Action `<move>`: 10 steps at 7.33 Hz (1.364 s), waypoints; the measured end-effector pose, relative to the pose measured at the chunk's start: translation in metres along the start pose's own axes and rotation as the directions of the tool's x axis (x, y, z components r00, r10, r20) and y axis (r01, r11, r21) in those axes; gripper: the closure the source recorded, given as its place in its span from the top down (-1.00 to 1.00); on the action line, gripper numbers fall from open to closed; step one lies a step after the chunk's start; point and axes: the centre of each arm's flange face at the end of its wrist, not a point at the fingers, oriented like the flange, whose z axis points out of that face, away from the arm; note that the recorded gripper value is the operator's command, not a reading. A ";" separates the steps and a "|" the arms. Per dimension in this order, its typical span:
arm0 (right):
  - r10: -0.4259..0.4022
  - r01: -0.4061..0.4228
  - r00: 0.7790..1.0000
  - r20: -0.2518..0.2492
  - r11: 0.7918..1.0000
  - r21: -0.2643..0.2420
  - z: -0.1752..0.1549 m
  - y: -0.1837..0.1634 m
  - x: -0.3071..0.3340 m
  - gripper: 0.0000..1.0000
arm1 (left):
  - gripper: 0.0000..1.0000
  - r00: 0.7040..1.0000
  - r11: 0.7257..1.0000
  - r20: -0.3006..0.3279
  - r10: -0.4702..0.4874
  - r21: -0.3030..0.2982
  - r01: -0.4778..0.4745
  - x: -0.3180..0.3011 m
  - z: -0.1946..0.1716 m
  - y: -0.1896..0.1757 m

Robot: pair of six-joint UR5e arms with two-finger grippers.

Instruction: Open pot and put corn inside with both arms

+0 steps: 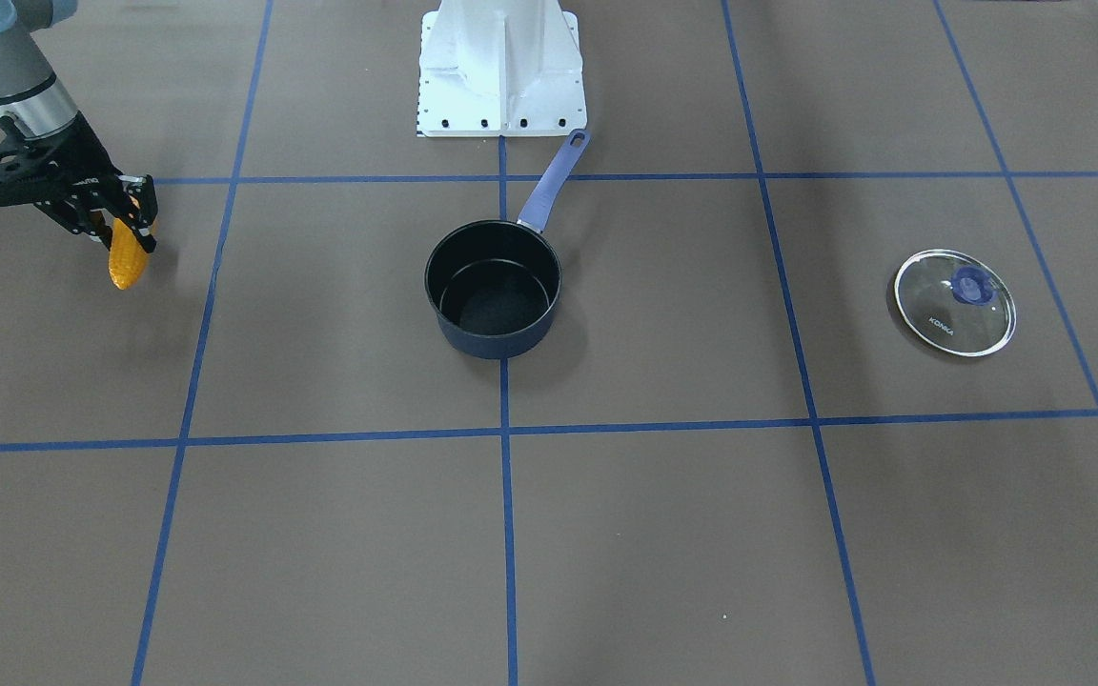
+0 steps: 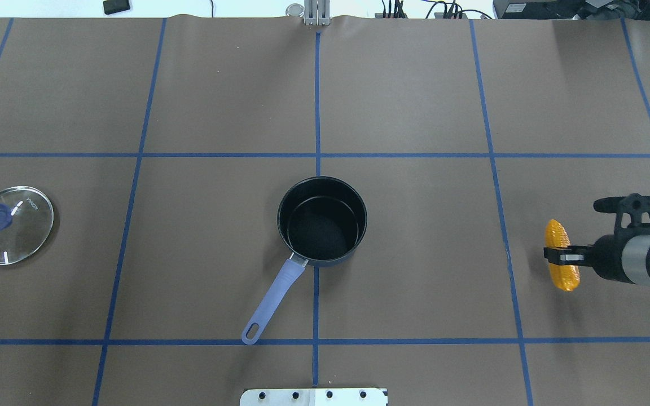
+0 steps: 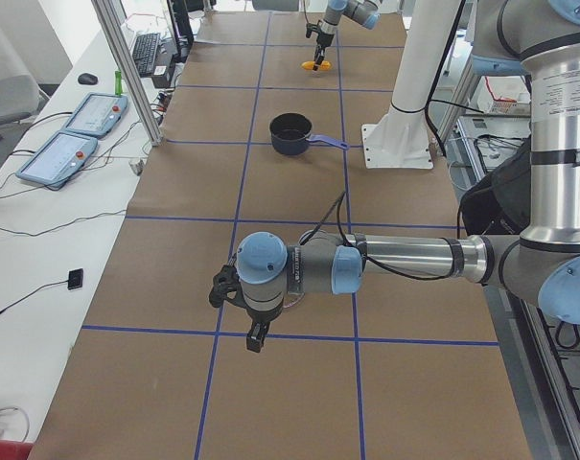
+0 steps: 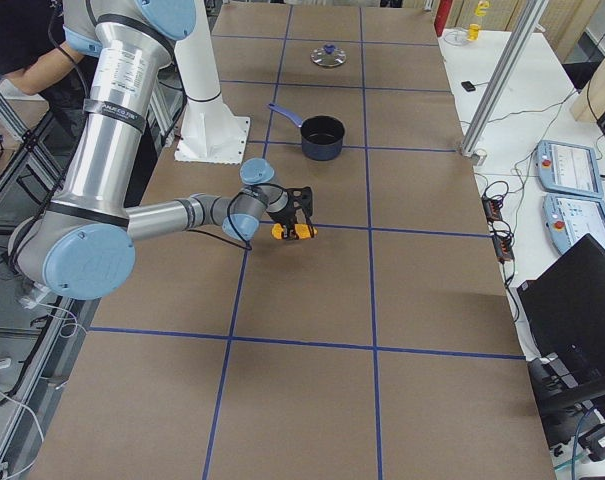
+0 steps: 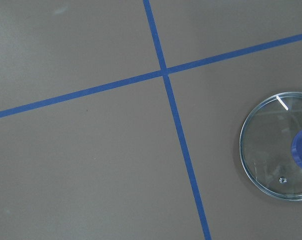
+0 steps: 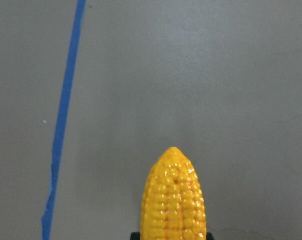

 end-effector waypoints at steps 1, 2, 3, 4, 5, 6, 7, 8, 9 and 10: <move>0.007 -0.008 1.000 0.015 1.000 0.015 0.008 -0.028 -0.050 -1.00 | 0.98 1.000 1.000 0.000 0.000 0.000 0.000 0.000 0.000 0.000; 0.017 -0.017 1.000 0.013 1.000 0.021 0.013 -0.056 -0.107 -1.00 | 0.98 1.000 1.000 0.000 0.000 0.000 0.000 0.000 0.000 0.000; 0.027 -0.027 1.000 -0.004 0.999 0.016 0.011 -0.080 -0.164 -1.00 | 0.98 1.000 1.000 -0.001 -0.002 -0.001 0.002 0.000 0.001 0.001; 0.048 -0.048 0.999 -0.019 0.999 0.006 0.005 -0.096 -0.219 -1.00 | 0.98 1.000 1.000 -0.002 -0.004 -0.002 0.004 0.000 0.001 0.002; 0.074 -0.074 0.997 -0.021 0.997 -0.002 -0.002 -0.105 -0.272 -1.00 | 0.98 1.000 1.000 -0.004 -0.005 -0.002 0.005 0.000 0.002 0.003; 0.097 -0.097 0.995 -0.017 0.995 -0.001 -0.005 -0.112 -0.323 -0.91 | 0.98 1.000 1.000 -0.007 -0.005 -0.002 0.005 0.000 0.002 0.003; 0.111 -0.111 0.994 -0.011 0.994 0.000 -0.002 -0.112 -0.366 0.71 | 0.98 1.000 1.000 -0.009 -0.006 -0.003 0.006 0.000 0.002 0.003; 0.112 -0.112 0.994 -0.011 0.994 0.001 0.006 -0.105 -0.393 1.00 | 0.98 1.000 1.000 -0.010 -0.006 -0.003 0.006 0.000 0.003 0.003; 0.112 -0.112 0.994 -0.015 0.994 0.014 0.012 -0.095 -0.408 1.00 | 0.98 1.000 1.000 -0.010 -0.007 -0.004 0.007 0.000 0.003 0.004; 0.117 -0.116 0.993 -0.018 0.993 0.034 0.015 -0.089 -0.414 1.00 | 0.98 1.000 1.000 -0.011 -0.008 -0.005 0.008 -0.001 0.003 0.004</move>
